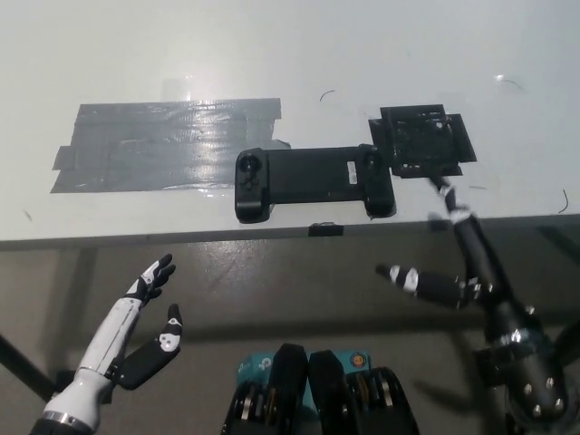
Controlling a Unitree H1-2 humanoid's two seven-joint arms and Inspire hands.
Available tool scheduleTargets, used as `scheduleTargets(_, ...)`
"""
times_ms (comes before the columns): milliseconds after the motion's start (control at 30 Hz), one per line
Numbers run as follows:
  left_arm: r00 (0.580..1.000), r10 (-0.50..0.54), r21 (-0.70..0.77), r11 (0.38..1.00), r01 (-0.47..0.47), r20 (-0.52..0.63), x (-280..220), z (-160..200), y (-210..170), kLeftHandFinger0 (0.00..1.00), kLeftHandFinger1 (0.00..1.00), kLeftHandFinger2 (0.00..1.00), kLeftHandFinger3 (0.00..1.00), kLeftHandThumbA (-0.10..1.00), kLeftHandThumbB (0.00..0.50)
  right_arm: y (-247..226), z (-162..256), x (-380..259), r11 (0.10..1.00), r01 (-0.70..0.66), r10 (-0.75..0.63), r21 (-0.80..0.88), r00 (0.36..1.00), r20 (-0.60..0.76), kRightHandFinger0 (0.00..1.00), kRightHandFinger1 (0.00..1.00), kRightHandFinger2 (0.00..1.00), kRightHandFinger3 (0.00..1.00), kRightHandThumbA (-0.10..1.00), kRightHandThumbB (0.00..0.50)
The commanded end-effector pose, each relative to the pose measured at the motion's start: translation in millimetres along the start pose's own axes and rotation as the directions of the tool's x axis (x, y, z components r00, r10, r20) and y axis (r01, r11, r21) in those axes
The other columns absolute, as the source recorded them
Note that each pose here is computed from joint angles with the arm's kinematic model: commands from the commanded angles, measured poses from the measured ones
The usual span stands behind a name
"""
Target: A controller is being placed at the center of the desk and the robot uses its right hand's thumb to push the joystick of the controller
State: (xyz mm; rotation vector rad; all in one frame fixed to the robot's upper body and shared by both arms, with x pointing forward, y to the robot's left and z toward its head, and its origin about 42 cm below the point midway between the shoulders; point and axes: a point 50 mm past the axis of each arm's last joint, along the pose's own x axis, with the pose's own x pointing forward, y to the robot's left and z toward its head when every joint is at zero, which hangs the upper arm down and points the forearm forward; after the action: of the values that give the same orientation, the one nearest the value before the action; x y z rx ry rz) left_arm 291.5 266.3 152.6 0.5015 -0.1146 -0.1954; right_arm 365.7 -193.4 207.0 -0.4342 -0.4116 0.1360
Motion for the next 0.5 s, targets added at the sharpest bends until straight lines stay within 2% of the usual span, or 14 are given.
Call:
scheduleTargets(0,0.999,-0.001,0.017,1.0,0.001,0.034,-3.5,8.0,0.5,1.0,1.0,1.0,1.0,0.21,0.02,-19.9,24.8,39.1,0.997,0.071,-0.068,-0.04,0.994,0.081,1.0,1.0,1.0,1.0,1.0,0.242)
scheduleTargets(200,1.0,0.001,0.011,1.0,-0.001,0.027,-5.4,9.2,0.5,1.0,1.0,1.0,1.0,0.27,0.014,-25.8,21.6,83.8,0.996,0.088,-0.086,-0.028,0.994,0.068,1.0,1.0,1.0,1.0,1.0,0.249)
scheduleTargets(400,1.0,-0.001,0.014,1.0,0.001,0.027,-5.0,8.5,-0.3,1.0,1.0,1.0,1.0,0.32,0.018,-25.3,15.5,128.1,0.995,0.102,-0.103,-0.01,0.995,-0.009,1.0,1.0,1.0,1.0,1.0,0.309)
scheduleTargets(467,1.0,-0.002,0.019,1.0,0.002,0.023,-6.3,8.7,-0.8,1.0,1.0,1.0,1.0,0.35,0.024,-22.6,10.5,136.7,0.995,0.096,-0.097,-0.022,0.995,-0.032,1.0,1.0,1.0,1.0,1.0,0.309)
